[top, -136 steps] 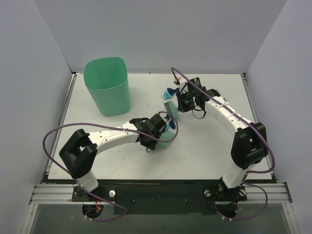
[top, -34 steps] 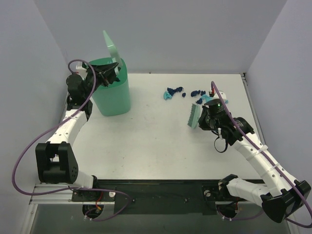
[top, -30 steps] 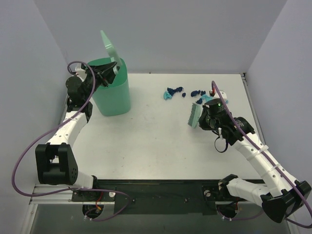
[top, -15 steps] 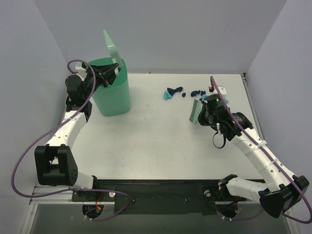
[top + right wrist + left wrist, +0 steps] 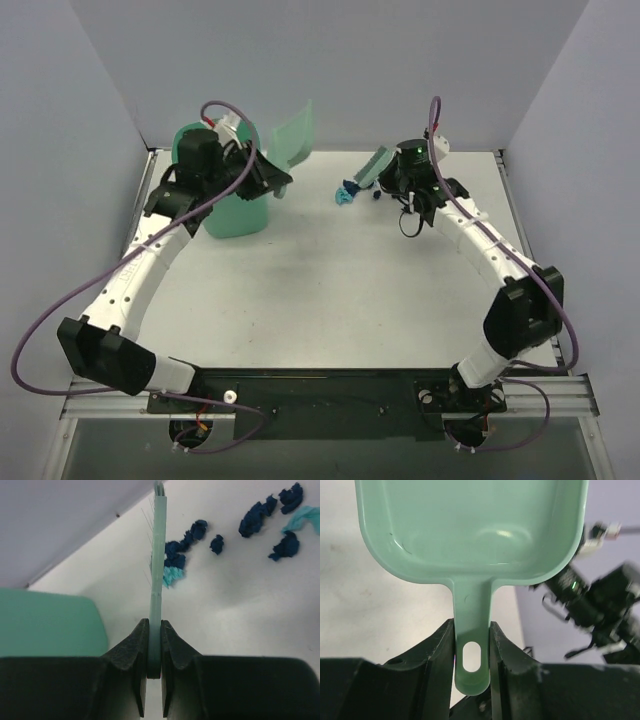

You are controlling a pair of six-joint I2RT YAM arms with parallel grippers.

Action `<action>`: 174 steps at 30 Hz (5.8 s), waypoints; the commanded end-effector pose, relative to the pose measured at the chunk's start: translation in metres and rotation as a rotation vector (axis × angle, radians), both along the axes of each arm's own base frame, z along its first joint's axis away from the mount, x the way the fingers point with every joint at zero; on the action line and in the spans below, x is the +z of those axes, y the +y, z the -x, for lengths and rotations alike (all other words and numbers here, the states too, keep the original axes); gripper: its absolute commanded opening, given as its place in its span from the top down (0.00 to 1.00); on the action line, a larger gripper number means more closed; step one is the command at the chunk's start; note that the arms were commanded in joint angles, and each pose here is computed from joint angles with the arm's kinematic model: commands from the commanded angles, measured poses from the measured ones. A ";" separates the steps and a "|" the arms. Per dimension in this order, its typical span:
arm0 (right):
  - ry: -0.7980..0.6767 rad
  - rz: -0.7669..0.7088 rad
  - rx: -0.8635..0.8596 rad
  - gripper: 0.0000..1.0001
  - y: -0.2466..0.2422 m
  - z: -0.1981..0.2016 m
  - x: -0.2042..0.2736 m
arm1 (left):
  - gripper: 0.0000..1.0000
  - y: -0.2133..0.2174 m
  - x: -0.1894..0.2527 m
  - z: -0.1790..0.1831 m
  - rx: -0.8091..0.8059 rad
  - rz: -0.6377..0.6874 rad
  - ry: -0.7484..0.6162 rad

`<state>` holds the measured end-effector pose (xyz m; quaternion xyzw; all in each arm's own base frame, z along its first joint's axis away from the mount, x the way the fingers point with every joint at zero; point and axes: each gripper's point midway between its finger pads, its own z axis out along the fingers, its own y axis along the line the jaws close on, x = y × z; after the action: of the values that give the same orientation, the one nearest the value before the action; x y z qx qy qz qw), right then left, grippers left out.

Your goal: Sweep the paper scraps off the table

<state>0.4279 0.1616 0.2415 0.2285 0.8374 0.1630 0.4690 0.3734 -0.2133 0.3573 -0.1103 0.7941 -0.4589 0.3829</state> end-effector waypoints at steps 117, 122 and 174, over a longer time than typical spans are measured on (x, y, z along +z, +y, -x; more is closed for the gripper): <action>0.451 0.453 1.182 1.00 0.035 0.100 -0.072 | 1.00 -0.084 -0.295 0.116 -0.632 -0.981 0.289; 0.441 0.439 1.160 1.00 0.035 0.104 -0.070 | 1.00 -0.093 -0.303 0.108 -0.562 -0.948 0.269; 0.235 0.413 0.269 1.00 -0.065 0.088 0.002 | 1.00 -0.092 -0.100 0.023 -0.239 -0.513 0.031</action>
<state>0.3368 0.0956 0.2527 0.0025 0.9280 0.0137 0.3723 0.3439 -0.3038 0.1756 0.0899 0.9323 -0.2052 0.2841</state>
